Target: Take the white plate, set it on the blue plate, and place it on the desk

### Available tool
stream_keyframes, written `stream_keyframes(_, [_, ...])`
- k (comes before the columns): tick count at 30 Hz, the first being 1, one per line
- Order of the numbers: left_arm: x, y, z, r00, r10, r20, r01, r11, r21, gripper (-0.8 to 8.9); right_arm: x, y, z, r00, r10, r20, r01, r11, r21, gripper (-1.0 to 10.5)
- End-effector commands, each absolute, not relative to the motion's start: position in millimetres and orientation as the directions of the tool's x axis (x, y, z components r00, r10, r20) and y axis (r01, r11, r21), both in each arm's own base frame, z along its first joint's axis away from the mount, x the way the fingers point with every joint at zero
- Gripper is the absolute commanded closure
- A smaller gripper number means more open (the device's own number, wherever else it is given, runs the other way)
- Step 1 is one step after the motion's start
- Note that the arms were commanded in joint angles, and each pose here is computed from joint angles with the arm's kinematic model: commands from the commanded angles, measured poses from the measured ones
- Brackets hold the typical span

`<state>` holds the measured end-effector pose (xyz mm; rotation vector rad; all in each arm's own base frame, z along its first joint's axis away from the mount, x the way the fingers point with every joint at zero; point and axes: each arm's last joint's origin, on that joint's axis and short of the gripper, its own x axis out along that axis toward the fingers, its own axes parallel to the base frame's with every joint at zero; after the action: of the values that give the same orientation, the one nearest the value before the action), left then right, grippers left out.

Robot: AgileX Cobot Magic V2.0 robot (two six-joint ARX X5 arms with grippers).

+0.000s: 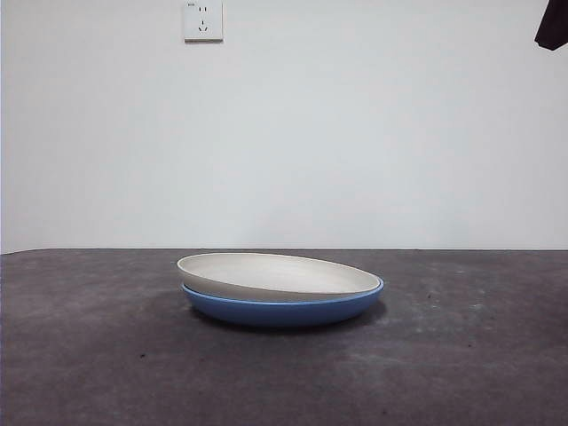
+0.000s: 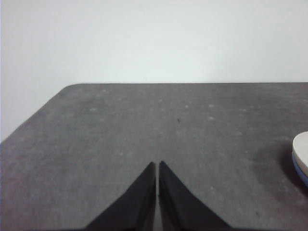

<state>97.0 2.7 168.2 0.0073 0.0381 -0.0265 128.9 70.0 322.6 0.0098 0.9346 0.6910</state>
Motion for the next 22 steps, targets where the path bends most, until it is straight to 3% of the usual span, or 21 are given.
stream_keyframes(1, [96.6,3.0,157.6,0.996,-0.020,-0.089,0.020,1.000,-0.003,8.03,129.6,71.5,324.0,0.400,0.556,-0.729,-0.555,0.780,0.290,9.4])
stream_keyframes(6, [95.5,2.9,149.3,0.984,-0.021,-0.177,0.020,1.000,-0.010,8.03,129.6,71.5,324.0,0.400,0.556,-0.729,-0.555,0.779,0.290,9.4])
stream_keyframes(22, [95.6,2.9,149.3,0.984,-0.021,-0.176,0.020,1.000,-0.010,8.03,129.6,71.5,324.0,0.400,0.556,-0.729,-0.556,0.779,0.290,9.4])
